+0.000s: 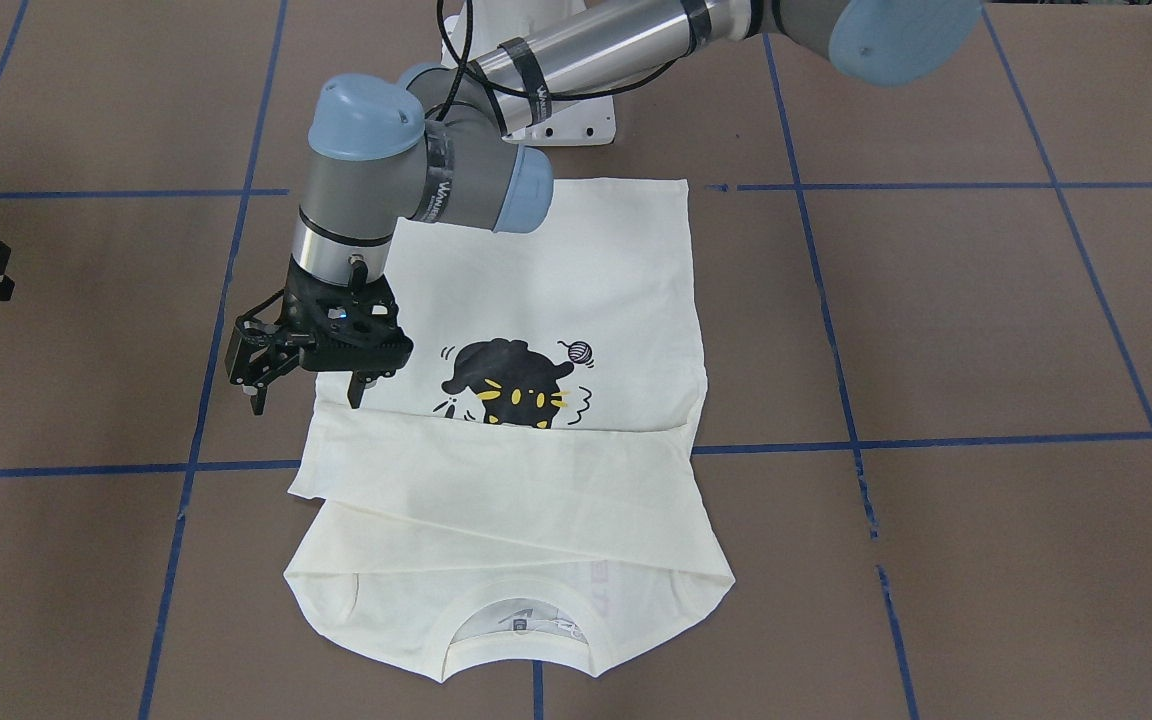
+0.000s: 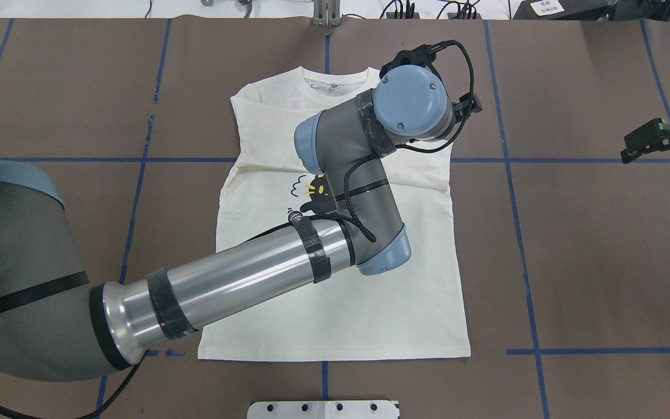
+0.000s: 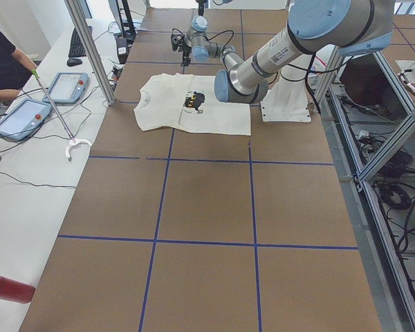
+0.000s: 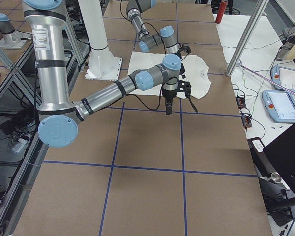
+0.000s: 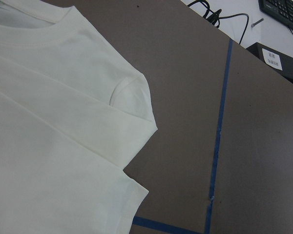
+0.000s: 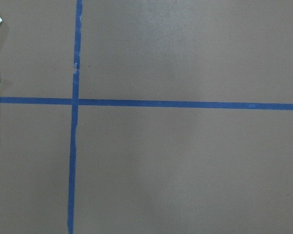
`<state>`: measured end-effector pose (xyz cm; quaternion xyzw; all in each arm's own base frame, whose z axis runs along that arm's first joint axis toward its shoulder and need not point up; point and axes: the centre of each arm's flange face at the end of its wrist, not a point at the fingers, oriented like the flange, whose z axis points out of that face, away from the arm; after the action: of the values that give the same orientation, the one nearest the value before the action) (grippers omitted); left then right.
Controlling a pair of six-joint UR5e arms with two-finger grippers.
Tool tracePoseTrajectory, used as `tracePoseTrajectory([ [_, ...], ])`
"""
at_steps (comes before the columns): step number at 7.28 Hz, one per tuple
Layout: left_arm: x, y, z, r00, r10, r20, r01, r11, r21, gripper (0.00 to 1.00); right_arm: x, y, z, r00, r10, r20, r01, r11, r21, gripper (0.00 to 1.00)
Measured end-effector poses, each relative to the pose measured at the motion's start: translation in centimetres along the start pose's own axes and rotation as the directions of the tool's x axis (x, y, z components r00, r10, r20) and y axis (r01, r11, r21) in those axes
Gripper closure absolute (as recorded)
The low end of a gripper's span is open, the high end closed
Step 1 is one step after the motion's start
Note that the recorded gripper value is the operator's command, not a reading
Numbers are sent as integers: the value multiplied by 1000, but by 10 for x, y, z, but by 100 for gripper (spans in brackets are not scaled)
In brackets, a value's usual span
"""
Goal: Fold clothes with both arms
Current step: 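Release the sleeve with the left gripper while the right gripper moves to the hem, then move the left gripper down to the bottom hem corner nearest it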
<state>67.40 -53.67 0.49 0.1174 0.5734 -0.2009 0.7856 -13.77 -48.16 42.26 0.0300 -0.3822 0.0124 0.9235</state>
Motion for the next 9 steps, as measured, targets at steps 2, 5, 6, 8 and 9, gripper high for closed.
tracePoseTrajectory([
  [2, -50, -9, -30, 994, 86, 69, -83, 995, -56, 0, -51, 21, 25, 996, 59, 68, -62, 997, 36, 0],
  [5, -177, -11, -149, 941, 303, 149, -290, 952, -100, 0, -154, 109, 87, 983, 167, 82, -172, 983, 57, 0],
  [6, -212, -11, -195, 920, 360, 158, -346, 932, -111, 0, -190, 152, 105, 976, 203, 83, -208, 976, 57, 0],
  [8, -247, -12, -247, 893, 420, 164, -404, 907, -119, 0, -239, 232, 131, 965, 246, 90, -251, 966, 55, 1],
  [9, -251, -12, -256, 890, 427, 162, -412, 903, -120, 0, -251, 260, 143, 966, 245, 86, -251, 966, 63, 1],
])
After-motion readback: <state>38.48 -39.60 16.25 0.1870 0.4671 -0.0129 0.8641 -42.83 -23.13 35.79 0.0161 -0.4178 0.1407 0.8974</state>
